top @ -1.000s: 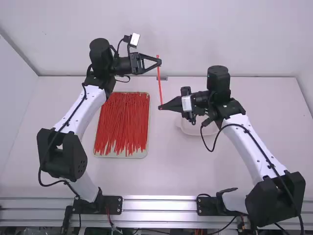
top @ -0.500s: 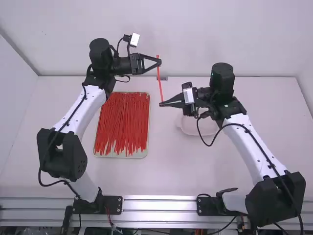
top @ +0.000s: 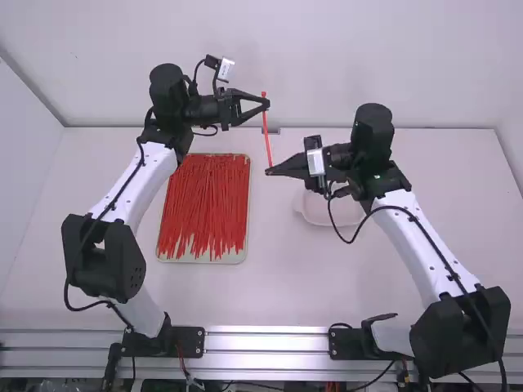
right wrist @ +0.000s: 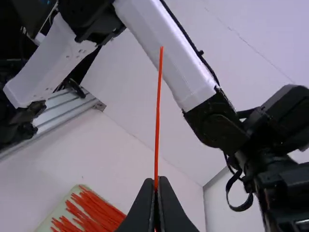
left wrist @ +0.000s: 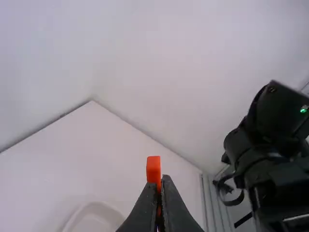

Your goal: Fasten the cable tie

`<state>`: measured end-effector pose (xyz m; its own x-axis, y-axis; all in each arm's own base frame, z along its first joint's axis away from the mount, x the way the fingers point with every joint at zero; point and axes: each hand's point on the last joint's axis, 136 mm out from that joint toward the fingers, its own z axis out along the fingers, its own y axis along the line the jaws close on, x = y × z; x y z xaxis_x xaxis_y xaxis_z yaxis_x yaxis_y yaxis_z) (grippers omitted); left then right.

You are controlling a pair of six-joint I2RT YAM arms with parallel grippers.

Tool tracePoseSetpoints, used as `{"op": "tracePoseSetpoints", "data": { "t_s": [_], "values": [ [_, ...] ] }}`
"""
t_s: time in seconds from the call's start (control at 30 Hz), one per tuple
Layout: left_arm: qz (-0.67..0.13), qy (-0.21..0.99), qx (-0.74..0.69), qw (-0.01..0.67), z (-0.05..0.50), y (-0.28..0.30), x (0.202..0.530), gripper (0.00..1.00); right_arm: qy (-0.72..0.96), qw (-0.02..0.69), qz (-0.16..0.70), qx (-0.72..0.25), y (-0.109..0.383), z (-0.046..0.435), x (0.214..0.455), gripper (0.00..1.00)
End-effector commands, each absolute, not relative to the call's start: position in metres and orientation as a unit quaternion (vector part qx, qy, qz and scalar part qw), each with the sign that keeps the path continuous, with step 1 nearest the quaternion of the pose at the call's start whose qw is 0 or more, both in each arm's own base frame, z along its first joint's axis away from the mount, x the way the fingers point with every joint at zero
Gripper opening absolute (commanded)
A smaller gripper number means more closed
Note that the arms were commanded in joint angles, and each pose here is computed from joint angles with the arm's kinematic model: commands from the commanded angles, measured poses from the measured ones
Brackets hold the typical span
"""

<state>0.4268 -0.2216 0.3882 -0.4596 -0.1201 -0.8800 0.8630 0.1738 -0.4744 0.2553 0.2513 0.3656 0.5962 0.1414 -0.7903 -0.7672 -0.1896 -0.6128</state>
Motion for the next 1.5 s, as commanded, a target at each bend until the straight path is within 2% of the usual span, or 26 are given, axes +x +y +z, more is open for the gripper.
{"op": "tracePoseSetpoints", "data": {
  "t_s": [0.0,0.2,0.33,0.4,0.57,1.1,1.23,1.47],
  "values": [
    [-0.549,0.620,0.313,0.465,0.398,-0.216,0.430,0.02,0.297,0.541,0.455,-0.642,0.255,0.369,0.252,0.00],
    [-0.531,0.615,0.322,0.487,0.398,-0.215,0.434,0.02,0.430,0.543,0.487,-0.531,0.267,0.401,0.284,0.00],
    [-0.519,0.604,0.341,0.499,0.399,-0.215,0.433,0.02,0.502,0.534,0.515,-0.444,0.269,0.408,0.305,0.00],
    [-0.510,0.600,0.351,0.507,0.398,-0.215,0.433,0.02,0.515,0.527,0.516,-0.437,0.265,0.404,0.309,0.00],
    [-0.484,0.586,0.381,0.527,0.394,-0.215,0.434,0.02,0.523,0.532,0.468,-0.474,0.260,0.374,0.316,0.00],
    [-0.410,0.490,0.497,0.587,0.395,-0.219,0.420,0.02,0.624,0.403,0.571,-0.349,0.263,0.354,0.313,0.00],
    [-0.401,0.469,0.510,0.599,0.401,-0.224,0.416,0.02,0.650,0.377,0.589,-0.297,0.262,0.349,0.319,0.00],
    [-0.374,0.437,0.535,0.619,0.403,-0.229,0.413,0.02,0.644,0.351,0.629,-0.258,0.262,0.355,0.315,0.00]
  ]
}}
